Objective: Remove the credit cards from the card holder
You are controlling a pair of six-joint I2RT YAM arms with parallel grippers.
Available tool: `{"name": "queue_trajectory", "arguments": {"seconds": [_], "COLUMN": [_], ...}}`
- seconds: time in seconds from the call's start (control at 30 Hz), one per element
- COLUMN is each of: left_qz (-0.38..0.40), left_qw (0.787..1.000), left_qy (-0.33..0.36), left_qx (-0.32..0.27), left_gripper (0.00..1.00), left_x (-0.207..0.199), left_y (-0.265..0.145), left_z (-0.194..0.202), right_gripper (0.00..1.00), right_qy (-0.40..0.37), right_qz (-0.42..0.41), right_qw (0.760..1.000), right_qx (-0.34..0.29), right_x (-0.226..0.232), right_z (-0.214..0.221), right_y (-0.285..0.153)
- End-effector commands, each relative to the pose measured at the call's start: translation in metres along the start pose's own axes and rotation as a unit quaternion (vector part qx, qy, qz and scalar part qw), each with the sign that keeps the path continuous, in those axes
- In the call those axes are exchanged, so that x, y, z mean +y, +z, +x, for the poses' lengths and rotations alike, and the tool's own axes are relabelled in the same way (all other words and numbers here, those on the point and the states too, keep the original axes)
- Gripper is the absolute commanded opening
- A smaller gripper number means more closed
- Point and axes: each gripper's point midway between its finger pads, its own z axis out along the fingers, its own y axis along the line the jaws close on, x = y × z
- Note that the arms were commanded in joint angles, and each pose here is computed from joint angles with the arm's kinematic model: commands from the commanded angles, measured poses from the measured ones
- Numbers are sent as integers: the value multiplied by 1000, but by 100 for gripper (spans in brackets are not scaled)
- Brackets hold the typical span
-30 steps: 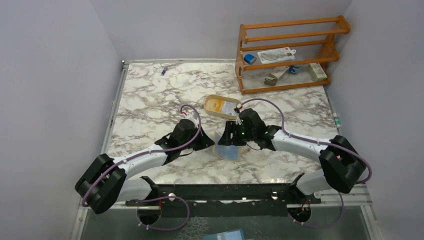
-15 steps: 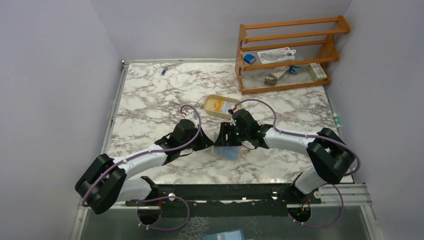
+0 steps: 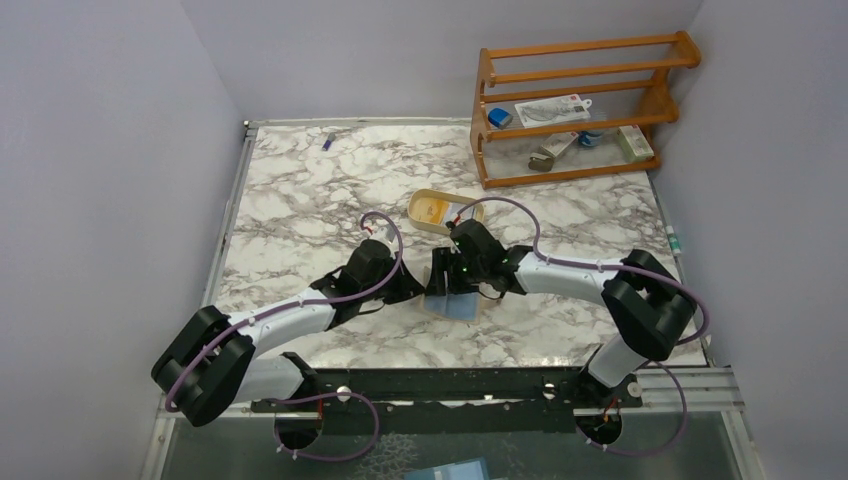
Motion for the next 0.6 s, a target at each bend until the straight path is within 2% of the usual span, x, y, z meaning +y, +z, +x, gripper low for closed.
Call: {"name": "queue_trajectory", "arguments": {"seconds": [0.0, 0.33, 0.57], "left_qz": [24, 24, 19], "left_qw": [1000, 1000, 1000], "left_qy": [4, 2, 2], "left_qx": [-7, -9, -9], "left_gripper": [0, 0, 0], "left_x": [-12, -12, -10], "left_y": [0, 0, -1], "left_z": [-4, -4, -4], "right_gripper": [62, 62, 62], "right_qy": [-7, 0, -16], "right_qz": [29, 51, 78], "right_qw": [1000, 998, 996], "right_qx": [6, 28, 31], "right_x": [-11, -34, -44], "right_z": [9, 34, 33], "right_y": [4, 9, 8]}}
